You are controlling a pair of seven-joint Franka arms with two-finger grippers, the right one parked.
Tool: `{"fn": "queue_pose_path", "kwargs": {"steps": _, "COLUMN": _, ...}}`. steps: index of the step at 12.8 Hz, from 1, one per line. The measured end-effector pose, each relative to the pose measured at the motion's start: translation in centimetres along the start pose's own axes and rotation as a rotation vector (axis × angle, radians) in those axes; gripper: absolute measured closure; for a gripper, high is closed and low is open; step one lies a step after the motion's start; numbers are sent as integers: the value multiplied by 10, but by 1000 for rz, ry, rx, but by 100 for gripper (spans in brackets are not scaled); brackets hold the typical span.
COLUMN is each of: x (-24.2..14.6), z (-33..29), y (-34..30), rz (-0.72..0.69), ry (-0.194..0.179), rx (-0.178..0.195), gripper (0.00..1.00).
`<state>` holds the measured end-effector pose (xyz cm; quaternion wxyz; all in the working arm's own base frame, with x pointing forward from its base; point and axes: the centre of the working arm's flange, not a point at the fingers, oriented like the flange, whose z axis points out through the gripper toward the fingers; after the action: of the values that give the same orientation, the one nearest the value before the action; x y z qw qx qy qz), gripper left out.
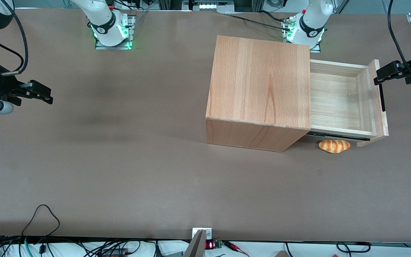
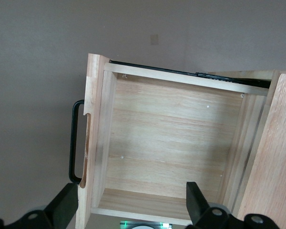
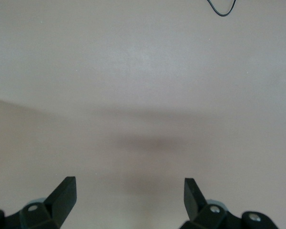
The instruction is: Open top drawer with left arm
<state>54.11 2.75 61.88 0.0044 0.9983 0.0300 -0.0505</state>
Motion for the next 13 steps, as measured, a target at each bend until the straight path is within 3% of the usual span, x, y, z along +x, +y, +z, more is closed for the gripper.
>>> {"fn": "queue_pose_path", "kwargs": {"steps": 13, "x": 9, "z": -1, "y": 5, "rz": 11, "ry": 34, "rx": 1, "gripper": 0}}
